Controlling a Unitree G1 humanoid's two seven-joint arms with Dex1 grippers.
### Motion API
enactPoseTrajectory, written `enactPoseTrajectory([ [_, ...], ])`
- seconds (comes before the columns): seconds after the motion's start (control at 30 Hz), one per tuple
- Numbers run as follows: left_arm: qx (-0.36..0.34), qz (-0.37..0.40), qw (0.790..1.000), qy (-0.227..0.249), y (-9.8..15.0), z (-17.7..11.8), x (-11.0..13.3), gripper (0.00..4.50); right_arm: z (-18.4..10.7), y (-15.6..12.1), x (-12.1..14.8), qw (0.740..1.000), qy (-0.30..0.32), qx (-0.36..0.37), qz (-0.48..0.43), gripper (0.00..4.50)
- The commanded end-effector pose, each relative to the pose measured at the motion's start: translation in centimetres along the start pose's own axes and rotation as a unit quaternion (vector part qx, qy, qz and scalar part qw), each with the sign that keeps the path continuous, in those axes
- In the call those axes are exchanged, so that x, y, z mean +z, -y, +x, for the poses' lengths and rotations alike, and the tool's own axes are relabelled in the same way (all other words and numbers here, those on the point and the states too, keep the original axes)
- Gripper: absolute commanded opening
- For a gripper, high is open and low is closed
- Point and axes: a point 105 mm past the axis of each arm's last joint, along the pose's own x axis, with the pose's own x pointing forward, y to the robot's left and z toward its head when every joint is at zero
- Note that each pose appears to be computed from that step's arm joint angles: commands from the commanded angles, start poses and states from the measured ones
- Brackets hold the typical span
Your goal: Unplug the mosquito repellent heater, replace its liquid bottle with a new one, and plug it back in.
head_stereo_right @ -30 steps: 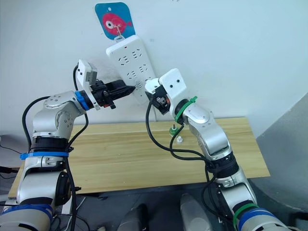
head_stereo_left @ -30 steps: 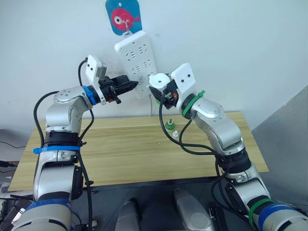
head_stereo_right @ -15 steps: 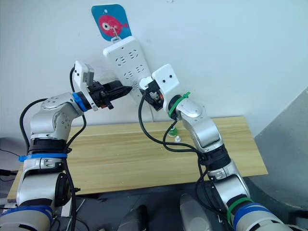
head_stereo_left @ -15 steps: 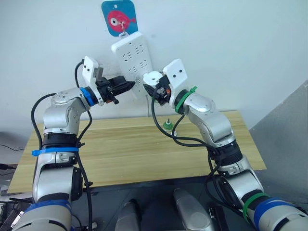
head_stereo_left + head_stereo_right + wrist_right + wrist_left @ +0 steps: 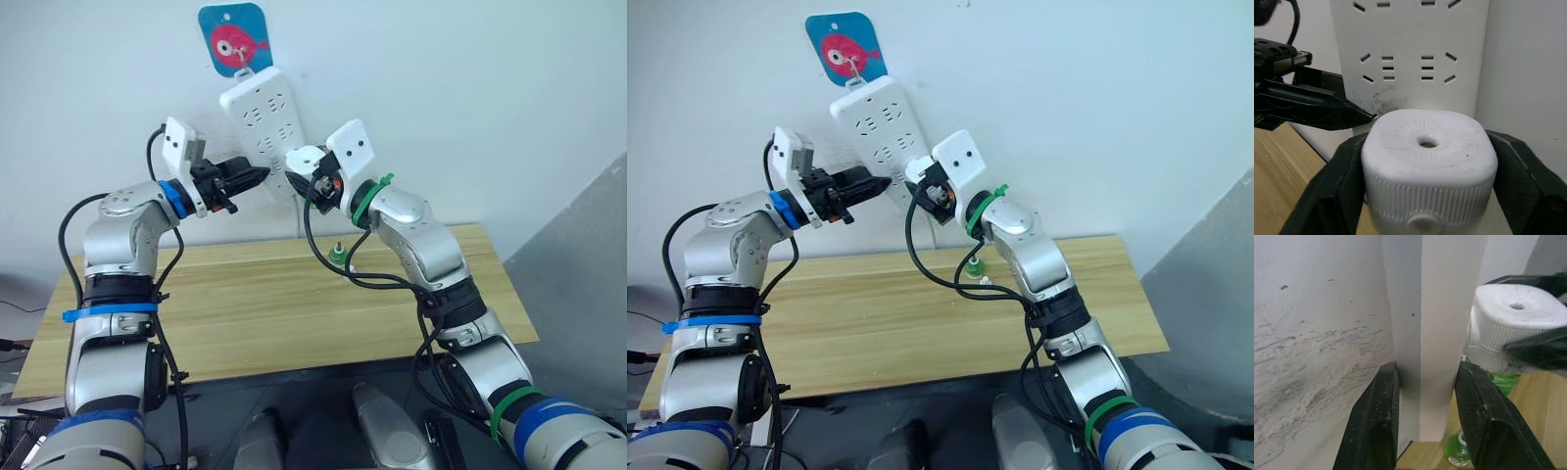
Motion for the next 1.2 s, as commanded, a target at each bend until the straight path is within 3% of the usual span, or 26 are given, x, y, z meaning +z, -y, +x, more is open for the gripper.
enactPoseTrajectory([
  [0.03,0.012,0.025,1.0,-0.005,-0.4,0.0,0.1,1.31,-1.9,-0.2,1.0,1.0,0.01,0.017,-0.019,4.5],
  [0.3,0.066,0.059,0.996,-0.003,-2.3,-1.3,0.5,1.31,-5.9,-2.4,0.4,0.997,-0.017,0.066,-0.022,4.5],
  [0.33,0.072,0.064,0.995,-0.004,-2.5,-1.5,0.6,2.04,-6.1,-2.7,0.6,0.997,-0.016,0.072,-0.02,4.5],
  [0.57,0.106,0.104,0.989,-0.022,-3.2,-4.5,0.9,4.11,-6.7,-4.6,1.1,0.994,-0.007,0.111,-0.014,4.5],
  [0.7,0.123,0.111,0.985,-0.039,-2.9,-7.2,0.8,4.11,-7.1,-5.7,1.3,0.99,0.002,0.143,-0.01,4.5],
  [0.8,0.119,0.104,0.987,-0.032,-1.1,-8.7,0.3,4.11,-7.1,-6.2,1.4,0.988,0.009,0.157,-0.008,4.5],
  [0.9,0.109,0.086,0.99,-0.035,2.2,-9.6,-1.0,4.16,-6.9,-6.2,1.1,0.988,0.011,0.153,0.0,3.64],
  [1.1,0.12,0.099,0.988,-0.013,10.1,-10.5,-3.1,4.16,-5.9,-5.9,0.4,0.992,0.01,0.129,0.002,1.43],
  [1.2,0.113,0.105,0.988,-0.004,12.7,-10.6,-3.6,4.16,-5.3,-5.5,0.4,0.993,0.015,0.115,-0.004,0.33],
])
